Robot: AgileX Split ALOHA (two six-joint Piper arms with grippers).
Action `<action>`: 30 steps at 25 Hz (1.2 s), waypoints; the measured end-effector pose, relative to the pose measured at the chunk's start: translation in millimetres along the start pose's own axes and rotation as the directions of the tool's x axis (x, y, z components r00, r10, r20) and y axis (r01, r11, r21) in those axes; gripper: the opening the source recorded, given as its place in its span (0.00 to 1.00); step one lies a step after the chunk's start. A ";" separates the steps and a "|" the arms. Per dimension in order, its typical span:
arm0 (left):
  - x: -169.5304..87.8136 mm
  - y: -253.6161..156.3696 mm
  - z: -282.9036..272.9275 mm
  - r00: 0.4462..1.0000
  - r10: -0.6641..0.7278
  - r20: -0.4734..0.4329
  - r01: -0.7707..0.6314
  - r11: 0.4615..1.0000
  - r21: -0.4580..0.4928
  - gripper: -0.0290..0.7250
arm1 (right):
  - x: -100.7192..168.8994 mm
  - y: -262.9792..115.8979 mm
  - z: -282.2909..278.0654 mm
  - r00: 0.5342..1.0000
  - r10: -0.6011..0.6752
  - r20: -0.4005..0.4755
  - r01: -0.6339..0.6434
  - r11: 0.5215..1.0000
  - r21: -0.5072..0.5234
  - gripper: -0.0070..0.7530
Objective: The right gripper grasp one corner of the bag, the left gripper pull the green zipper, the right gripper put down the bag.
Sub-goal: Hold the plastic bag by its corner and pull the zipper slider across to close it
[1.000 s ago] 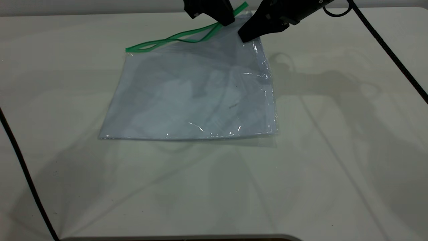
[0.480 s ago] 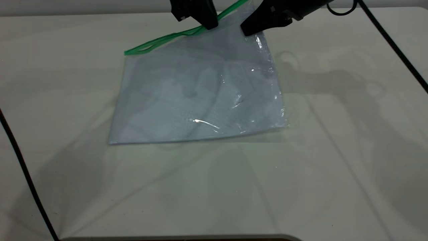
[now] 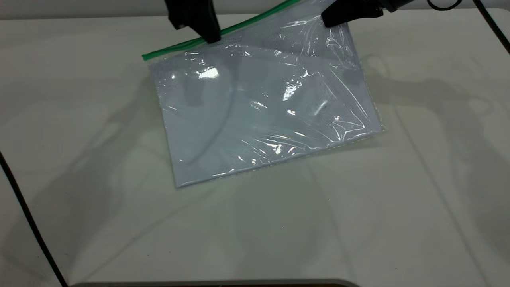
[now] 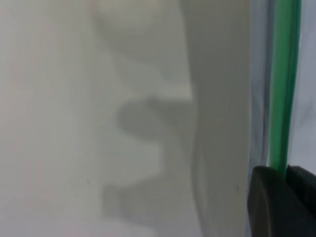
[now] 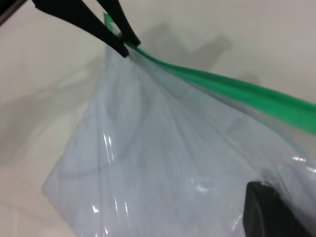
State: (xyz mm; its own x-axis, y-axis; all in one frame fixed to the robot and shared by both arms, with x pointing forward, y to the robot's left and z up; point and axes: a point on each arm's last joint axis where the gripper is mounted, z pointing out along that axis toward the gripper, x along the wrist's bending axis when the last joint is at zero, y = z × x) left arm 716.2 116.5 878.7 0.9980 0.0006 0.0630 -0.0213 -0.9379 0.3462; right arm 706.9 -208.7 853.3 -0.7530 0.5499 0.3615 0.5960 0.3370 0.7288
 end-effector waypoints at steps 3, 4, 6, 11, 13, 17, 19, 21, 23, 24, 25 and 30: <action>0.0 -7.4 -2.4 1.000 -0.016 0.025 0.016 1.000 0.006 0.10 | -1.4 -0.4 -1.4 1.000 0.002 0.003 -0.002 1.000 -0.002 0.06; 0.3 -11.0 -3.6 0.999 -0.024 0.033 0.024 1.000 0.009 0.10 | -2.5 -0.8 -2.6 1.000 0.005 0.006 -0.005 1.000 -0.003 0.06; 1.3 -19.0 -6.2 0.998 -0.038 0.047 0.037 0.999 0.018 0.10 | -5.7 -1.9 -5.9 1.000 0.010 0.013 -0.010 1.000 -0.006 0.06; 4.9 -40.3 -13.6 0.993 -0.099 0.066 0.097 0.995 0.031 0.10 | -10.6 -3.2 -10.0 0.999 0.018 0.033 -0.017 1.000 -0.011 0.06; 5.5 -45.3 -15.4 0.991 -0.110 0.071 0.108 0.994 0.033 0.10 | -11.1 -3.3 -10.0 0.999 0.018 0.039 -0.017 1.000 -0.011 0.06; 6.1 -49.7 -16.9 0.990 -0.122 0.075 0.120 0.992 0.037 0.11 | -13.0 -3.3 -10.1 0.998 0.018 0.060 -0.017 1.000 -0.010 0.06; 6.0 -49.8 -16.9 0.990 -0.123 0.076 0.120 0.992 0.038 0.11 | -13.9 -3.5 -10.2 0.997 0.017 0.069 -0.017 1.000 -0.009 0.06; 5.9 -49.9 -16.9 0.989 -0.122 0.077 0.120 0.992 0.039 0.11 | -14.5 -3.5 -10.2 0.997 0.017 0.075 -0.017 1.000 -0.009 0.06; 6.0 -50.6 -17.0 0.990 -0.121 0.076 0.118 0.992 0.047 0.12 | -15.0 -3.6 -10.2 0.997 0.017 0.082 -0.016 1.000 -0.008 0.06; 6.0 -51.1 -17.0 0.990 -0.120 0.075 0.116 0.992 0.052 0.12 | -15.3 -3.6 -10.3 0.996 0.017 0.085 -0.016 1.000 -0.008 0.06; 6.0 -51.5 -17.0 0.990 -0.119 0.074 0.115 0.992 0.056 0.13 | -15.6 -3.6 -10.3 0.996 0.017 0.088 -0.016 1.000 -0.008 0.06; 5.4 -54.8 -17.5 0.989 -0.128 0.080 0.122 0.989 0.079 0.23 | -21.6 -4.1 -11.6 0.989 0.026 0.149 -0.025 1.000 -0.008 0.16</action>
State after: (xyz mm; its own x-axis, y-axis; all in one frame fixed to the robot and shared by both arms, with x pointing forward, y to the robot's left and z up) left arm 721.8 174.1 876.5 0.9941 0.0930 -0.0564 0.1050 -0.9552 0.2766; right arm 717.4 -230.8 849.3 -0.6873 0.6660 0.2901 0.6128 0.3171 0.7238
